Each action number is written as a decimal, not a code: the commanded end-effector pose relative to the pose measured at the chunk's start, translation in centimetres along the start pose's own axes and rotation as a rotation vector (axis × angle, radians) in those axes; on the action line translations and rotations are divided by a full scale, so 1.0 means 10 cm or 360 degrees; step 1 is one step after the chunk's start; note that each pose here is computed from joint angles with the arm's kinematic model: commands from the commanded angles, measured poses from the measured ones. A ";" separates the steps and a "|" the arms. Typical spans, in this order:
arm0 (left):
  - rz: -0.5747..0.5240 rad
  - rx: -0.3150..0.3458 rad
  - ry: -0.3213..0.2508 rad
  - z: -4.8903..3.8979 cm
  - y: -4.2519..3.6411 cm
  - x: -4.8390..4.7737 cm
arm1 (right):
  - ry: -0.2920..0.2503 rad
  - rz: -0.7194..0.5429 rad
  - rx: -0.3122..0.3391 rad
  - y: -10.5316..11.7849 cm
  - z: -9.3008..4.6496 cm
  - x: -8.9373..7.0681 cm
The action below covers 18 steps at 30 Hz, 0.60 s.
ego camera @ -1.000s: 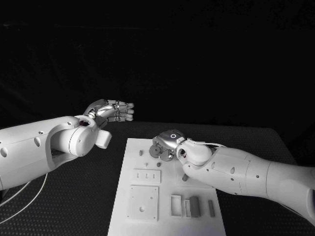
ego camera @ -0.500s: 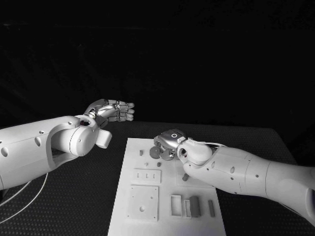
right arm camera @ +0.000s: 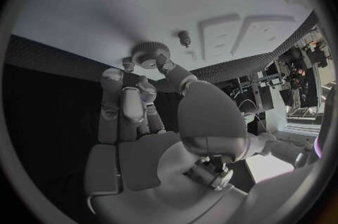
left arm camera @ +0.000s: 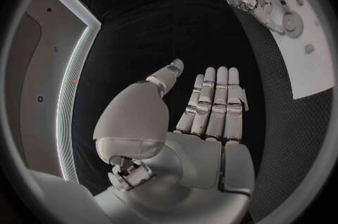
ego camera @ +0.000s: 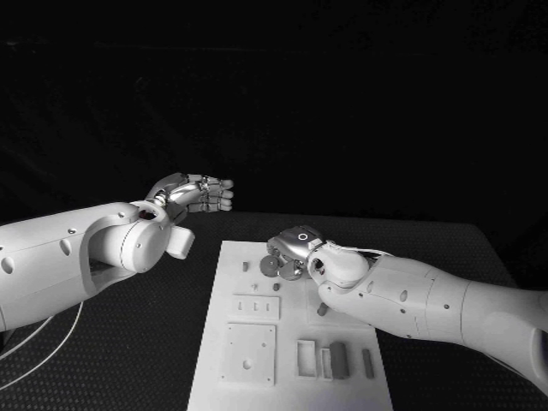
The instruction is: Assemble the parts on the task board
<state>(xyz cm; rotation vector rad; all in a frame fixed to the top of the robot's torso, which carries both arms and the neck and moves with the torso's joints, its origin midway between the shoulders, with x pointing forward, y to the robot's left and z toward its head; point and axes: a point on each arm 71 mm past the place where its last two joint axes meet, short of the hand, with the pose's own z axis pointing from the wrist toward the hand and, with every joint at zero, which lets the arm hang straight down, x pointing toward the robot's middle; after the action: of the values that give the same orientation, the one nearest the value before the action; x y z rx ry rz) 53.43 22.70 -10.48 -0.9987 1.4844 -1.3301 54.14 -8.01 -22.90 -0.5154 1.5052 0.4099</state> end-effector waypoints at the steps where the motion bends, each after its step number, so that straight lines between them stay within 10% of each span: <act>1: 0.0002 0.0020 0.0020 0.001 -0.018 0.012 | -0.0015 0.0025 0.0004 -0.03 -0.02 0.00; 18: 0.0005 0.0030 -0.0016 -0.024 -0.007 -0.160 | -0.0213 0.0544 0.0021 -0.71 -0.44 -0.49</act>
<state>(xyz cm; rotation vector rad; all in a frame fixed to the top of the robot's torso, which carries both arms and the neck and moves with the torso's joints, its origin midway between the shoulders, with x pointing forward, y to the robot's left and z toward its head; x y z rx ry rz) 53.68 24.41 -10.46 -1.0128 1.4618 -1.3047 54.47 -15.91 -17.69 -0.2610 1.4547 0.5861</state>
